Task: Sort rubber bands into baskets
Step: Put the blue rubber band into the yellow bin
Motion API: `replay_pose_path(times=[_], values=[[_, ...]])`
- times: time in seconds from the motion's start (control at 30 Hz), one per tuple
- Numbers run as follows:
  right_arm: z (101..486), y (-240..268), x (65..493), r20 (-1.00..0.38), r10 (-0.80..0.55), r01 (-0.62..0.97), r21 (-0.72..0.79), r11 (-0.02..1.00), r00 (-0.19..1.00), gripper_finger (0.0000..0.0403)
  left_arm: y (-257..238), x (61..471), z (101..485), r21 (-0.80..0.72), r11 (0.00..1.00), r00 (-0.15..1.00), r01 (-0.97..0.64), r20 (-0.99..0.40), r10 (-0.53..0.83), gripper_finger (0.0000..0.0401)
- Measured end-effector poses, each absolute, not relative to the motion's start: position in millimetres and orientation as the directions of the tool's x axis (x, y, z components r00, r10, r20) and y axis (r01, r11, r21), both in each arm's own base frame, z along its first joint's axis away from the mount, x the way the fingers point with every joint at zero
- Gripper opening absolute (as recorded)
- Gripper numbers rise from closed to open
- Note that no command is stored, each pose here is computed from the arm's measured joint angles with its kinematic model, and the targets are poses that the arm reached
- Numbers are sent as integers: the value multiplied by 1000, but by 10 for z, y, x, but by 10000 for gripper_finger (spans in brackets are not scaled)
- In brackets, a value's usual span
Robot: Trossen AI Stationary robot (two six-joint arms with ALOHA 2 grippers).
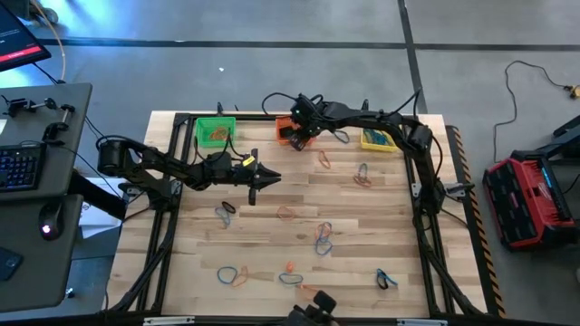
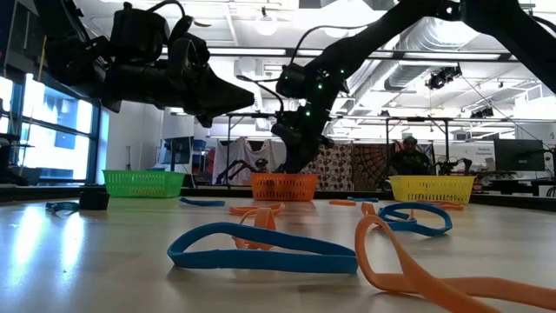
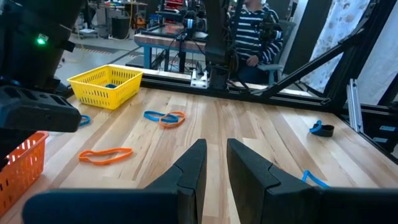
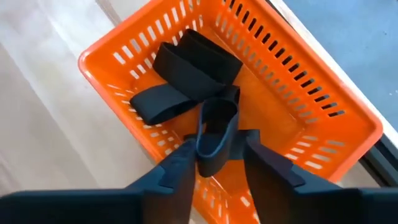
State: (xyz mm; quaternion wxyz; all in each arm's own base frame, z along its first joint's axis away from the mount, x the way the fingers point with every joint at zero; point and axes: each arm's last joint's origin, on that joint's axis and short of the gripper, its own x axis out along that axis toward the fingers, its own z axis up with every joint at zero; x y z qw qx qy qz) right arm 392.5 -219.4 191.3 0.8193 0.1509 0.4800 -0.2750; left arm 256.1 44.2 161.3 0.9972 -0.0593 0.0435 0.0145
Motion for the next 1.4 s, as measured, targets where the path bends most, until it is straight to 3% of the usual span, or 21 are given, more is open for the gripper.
replay_pose_path(times=[0.1, 0.2, 0.4, 0.7, 1.13, 1.4], values=[[1918, -2198, 3933, -864, -312, 559, -43, 828, 395, 139, 442, 2561, 1613, -105, 994, 996, -33, -88, 24, 53], [1941, -2192, 3979, -840, -329, 508, -76, 858, 431, 124, 443, 2561, 1614, -101, 994, 996, -33, -88, 24, 53], [1987, -2128, 4090, -794, -318, 434, -77, 897, 518, 13, 467, 2556, 1612, -106, 993, 995, -43, -90, 33, 53], [2048, -2064, 4205, -729, -319, 395, -73, 916, 606, 3, 483, 2552, 1613, -72, 996, 995, -46, -91, 40, 53], [2021, -1834, 4314, -680, -384, 472, -63, 879, 625, 0, 493, 2550, 1617, -62, 997, 995, -49, -89, 43, 53], [1904, -1595, 3923, -592, -393, 503, 25, 864, 704, 0, 492, 2549, 1605, -65, 997, 994, -49, -104, 42, 53]])
